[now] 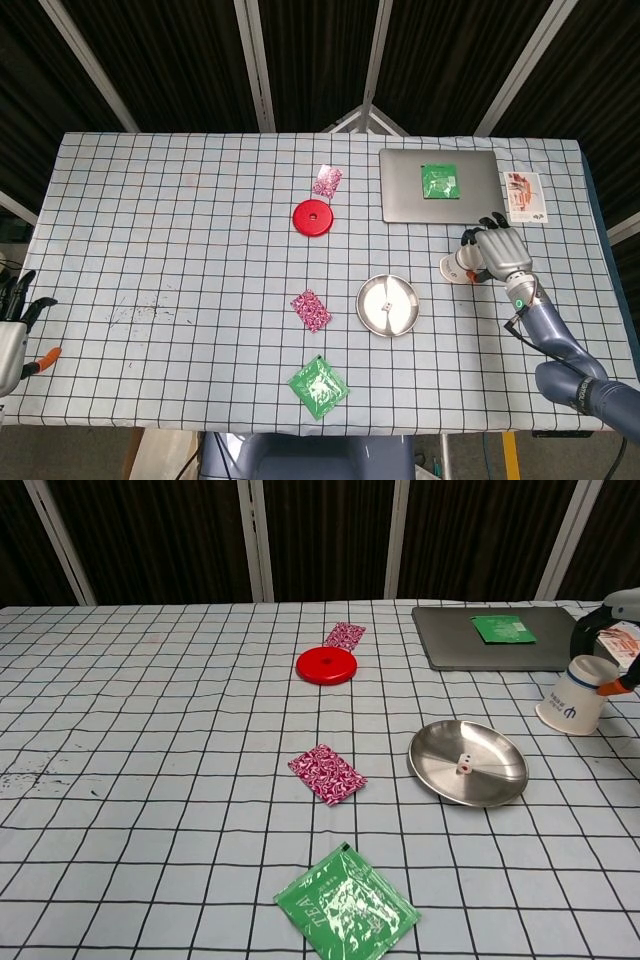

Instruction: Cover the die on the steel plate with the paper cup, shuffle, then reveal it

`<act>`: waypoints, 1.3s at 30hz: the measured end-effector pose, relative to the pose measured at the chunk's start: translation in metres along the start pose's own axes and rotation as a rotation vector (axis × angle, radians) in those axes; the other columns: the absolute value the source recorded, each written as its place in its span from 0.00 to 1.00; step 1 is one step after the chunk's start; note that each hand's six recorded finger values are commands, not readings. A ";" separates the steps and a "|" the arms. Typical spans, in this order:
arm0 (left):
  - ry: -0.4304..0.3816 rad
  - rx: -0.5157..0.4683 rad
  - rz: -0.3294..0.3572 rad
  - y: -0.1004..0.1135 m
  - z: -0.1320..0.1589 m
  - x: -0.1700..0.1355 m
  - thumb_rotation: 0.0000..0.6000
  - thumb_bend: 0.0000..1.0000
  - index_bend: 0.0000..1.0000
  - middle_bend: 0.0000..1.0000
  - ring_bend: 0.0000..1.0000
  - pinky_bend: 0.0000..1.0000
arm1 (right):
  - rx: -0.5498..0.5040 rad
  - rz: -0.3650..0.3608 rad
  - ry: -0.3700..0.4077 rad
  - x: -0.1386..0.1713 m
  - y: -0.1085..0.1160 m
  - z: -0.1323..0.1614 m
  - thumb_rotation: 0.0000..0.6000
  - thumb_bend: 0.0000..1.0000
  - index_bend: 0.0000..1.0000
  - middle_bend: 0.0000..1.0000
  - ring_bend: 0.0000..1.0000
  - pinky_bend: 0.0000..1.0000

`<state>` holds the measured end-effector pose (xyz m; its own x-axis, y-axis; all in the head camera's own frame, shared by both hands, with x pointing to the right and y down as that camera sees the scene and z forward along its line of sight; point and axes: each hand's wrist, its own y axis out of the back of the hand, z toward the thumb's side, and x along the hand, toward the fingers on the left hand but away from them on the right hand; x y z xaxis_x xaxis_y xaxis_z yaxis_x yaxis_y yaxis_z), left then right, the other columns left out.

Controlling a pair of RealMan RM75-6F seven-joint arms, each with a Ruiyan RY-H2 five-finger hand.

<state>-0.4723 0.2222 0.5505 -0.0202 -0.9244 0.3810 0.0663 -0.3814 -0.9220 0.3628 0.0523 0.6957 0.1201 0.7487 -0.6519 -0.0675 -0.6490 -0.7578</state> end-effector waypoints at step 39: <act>-0.013 -0.042 0.003 0.006 -0.005 -0.002 1.00 0.23 0.31 0.00 0.00 0.13 | -0.023 -0.027 0.231 0.047 0.046 0.105 1.00 0.41 0.53 0.51 0.23 0.00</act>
<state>-0.4765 0.2216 0.5439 -0.0072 -0.9253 0.3791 0.0244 -0.3791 -0.9250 0.2608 0.0717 0.6269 0.3456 0.7165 -0.6059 -0.0386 -0.6343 -0.7721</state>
